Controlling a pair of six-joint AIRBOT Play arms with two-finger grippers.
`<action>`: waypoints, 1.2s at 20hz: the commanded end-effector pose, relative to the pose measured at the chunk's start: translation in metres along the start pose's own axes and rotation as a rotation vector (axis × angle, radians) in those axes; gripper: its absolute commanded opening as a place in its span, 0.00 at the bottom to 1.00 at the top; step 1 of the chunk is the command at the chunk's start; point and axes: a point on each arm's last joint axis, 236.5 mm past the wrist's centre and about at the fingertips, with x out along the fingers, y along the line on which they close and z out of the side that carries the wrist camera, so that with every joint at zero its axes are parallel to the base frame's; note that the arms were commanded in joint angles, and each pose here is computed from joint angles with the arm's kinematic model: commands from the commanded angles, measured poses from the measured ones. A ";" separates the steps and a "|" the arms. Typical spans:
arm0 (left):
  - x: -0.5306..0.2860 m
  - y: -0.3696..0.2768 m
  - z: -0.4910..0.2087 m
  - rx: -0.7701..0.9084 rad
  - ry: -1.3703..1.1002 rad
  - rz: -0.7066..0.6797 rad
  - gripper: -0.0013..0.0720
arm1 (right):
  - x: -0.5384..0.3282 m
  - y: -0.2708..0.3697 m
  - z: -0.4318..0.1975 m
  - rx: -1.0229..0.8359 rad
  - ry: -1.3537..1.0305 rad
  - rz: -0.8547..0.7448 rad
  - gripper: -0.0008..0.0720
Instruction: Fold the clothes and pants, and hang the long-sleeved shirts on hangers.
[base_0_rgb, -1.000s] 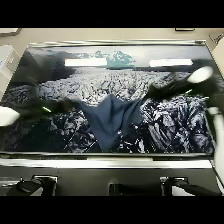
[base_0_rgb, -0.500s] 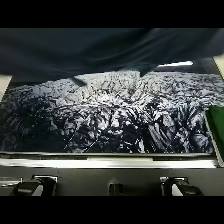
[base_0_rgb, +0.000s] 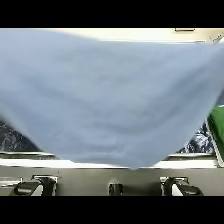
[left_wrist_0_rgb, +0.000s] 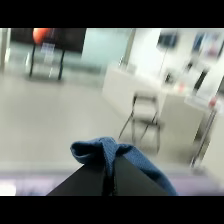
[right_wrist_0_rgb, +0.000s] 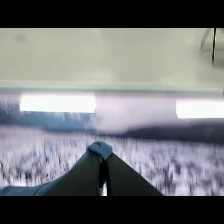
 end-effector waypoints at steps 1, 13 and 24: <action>0.045 0.061 -0.162 -0.082 0.477 0.145 0.04 | 0.093 -0.033 -0.091 0.096 0.365 -0.033 0.06; 0.083 0.095 -0.442 -0.661 1.085 0.238 0.04 | 0.322 0.006 -0.269 0.847 0.768 0.270 0.70; 0.085 0.131 -0.411 -0.620 1.026 0.245 0.04 | 0.122 0.024 -0.467 0.651 1.451 0.204 0.97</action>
